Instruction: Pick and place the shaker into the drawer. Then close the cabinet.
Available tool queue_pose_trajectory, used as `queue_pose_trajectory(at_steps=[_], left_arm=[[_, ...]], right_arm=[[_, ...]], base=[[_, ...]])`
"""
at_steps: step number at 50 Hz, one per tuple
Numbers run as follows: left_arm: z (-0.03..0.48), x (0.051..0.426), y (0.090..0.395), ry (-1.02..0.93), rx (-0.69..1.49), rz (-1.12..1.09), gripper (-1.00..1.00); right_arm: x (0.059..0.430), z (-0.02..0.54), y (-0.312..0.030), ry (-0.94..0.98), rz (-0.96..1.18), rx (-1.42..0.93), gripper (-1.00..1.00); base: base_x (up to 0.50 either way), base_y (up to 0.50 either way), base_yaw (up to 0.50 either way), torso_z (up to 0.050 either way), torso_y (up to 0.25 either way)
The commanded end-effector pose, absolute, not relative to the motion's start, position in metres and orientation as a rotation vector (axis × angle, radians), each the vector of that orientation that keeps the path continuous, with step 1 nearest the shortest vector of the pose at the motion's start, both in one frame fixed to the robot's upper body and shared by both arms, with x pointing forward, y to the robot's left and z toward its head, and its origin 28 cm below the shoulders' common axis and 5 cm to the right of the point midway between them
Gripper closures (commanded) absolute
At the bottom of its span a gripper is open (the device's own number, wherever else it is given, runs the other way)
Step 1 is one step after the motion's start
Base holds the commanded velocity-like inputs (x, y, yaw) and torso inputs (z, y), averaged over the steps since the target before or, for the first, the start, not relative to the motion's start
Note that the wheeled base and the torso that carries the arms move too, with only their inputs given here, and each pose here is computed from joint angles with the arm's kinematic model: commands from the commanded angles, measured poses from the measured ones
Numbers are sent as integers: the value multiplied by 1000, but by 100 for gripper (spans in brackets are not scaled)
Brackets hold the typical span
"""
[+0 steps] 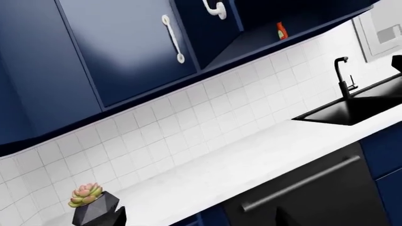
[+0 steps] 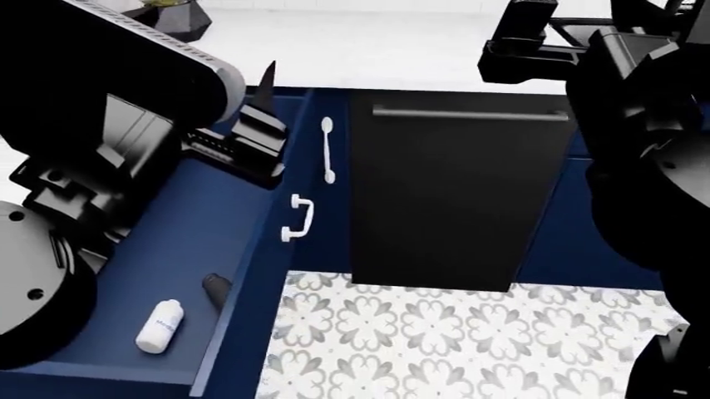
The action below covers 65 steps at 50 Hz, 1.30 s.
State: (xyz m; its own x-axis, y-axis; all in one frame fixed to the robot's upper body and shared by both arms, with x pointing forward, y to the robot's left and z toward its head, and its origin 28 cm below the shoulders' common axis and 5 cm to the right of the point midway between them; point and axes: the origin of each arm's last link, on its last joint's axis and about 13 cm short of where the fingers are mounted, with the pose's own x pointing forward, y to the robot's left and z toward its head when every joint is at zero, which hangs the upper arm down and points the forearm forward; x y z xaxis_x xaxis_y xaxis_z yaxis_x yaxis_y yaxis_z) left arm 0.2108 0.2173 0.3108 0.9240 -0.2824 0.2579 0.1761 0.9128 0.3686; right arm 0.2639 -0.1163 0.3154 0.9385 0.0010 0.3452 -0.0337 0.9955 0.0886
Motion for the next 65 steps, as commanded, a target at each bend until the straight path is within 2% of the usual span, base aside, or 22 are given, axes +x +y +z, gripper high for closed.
queue_pose_trajectory(at_steps=[1,28,44,47,50,52,53,55,56,65], left_arm=[[307,211,217,-308,346,-241,-100],[303,211,216,-293,331,-244,-100],[274,220,210,-245,281,-263,-100],[244,230,207,-227,193,-243,-100],[183,246,202,-161,108,-185,-100],[89,243,202,-17,94,-56,-100],[62,245,200,-11,72,-29,-100],[22,249,207,40,76,30,-100],[15,249,207,50,76,35,-100],[4,249,207,68,66,28,-100]], right_arm=[[263,313,-116,-353,26,123,-100],[260,305,-115,-354,45,127,-100],[260,290,-114,-316,53,119,-100],[260,268,-110,-253,67,65,-100],[266,215,-108,-131,20,26,-100],[255,118,-101,16,12,-51,-100],[243,67,-99,109,14,-70,-100],[240,30,-96,57,10,-35,-100],[241,25,-94,8,11,-14,-100],[239,10,-93,27,11,-6,-100]], base=[[35,-499,0,0,0],[34,-499,0,0,0],[32,-499,0,0,0],[12,-166,0,0,0],[0,0,0,0,0],[0,0,0,0,0],[0,0,0,0,0],[0,0,0,0,0],[0,0,0,0,0],[0,0,0,0,0]])
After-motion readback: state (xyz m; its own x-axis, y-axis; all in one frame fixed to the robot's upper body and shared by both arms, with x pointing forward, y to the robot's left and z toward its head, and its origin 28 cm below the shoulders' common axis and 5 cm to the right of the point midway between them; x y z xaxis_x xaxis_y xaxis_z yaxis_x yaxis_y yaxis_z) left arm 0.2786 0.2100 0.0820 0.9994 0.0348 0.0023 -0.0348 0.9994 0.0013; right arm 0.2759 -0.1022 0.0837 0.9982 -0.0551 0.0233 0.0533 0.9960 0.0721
